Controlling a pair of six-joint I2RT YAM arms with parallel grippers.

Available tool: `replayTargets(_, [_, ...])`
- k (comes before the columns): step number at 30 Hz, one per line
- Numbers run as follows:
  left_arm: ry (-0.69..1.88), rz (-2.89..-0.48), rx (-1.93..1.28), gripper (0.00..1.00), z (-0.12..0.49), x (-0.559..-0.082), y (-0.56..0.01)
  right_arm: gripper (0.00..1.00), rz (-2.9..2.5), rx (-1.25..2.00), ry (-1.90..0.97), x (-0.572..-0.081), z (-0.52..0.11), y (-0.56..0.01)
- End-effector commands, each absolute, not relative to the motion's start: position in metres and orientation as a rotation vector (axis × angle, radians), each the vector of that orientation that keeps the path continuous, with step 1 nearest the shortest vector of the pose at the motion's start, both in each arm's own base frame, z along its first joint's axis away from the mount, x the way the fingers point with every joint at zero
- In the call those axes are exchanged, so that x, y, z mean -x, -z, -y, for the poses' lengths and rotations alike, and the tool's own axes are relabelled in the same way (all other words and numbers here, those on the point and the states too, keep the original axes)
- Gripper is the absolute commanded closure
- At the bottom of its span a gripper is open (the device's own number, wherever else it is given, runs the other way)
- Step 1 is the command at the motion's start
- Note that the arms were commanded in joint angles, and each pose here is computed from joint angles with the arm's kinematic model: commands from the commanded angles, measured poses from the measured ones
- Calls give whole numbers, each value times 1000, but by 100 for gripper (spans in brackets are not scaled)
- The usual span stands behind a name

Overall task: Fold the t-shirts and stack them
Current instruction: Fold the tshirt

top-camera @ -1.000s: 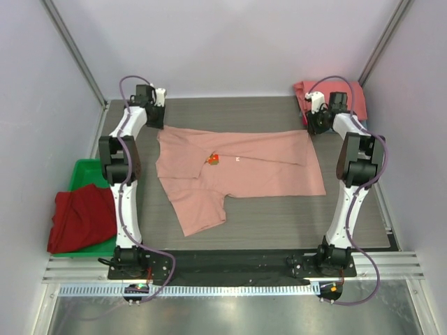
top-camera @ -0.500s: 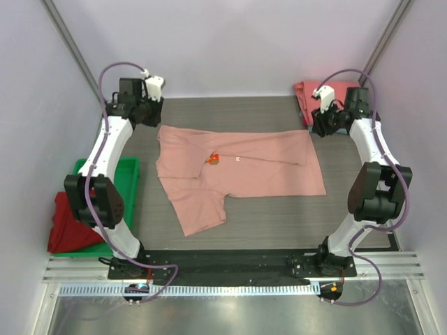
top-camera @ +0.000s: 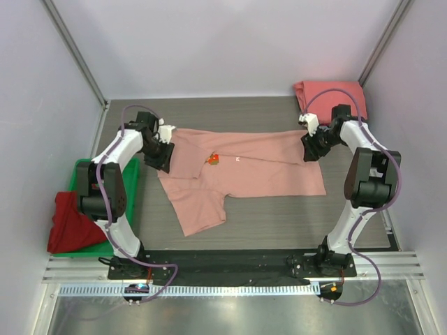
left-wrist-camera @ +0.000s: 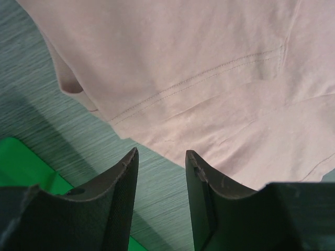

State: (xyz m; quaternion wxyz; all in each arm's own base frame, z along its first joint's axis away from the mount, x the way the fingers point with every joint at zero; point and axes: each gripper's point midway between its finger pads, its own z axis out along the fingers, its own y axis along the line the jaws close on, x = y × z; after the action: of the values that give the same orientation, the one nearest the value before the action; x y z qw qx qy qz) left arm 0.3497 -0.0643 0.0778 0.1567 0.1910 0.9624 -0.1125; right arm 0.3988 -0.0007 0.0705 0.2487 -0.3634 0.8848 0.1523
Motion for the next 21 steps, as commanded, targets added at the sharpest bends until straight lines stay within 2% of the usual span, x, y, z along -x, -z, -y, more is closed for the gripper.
replayTargets(1, [353, -2770, -547, 58, 69, -347, -74, 53, -2374, 1068, -398, -408, 0, -72])
replayTargets(21, [242, -2800, -533, 57, 55, -362, -63, 53, -2400, 1117, -420, -427, -5, -38])
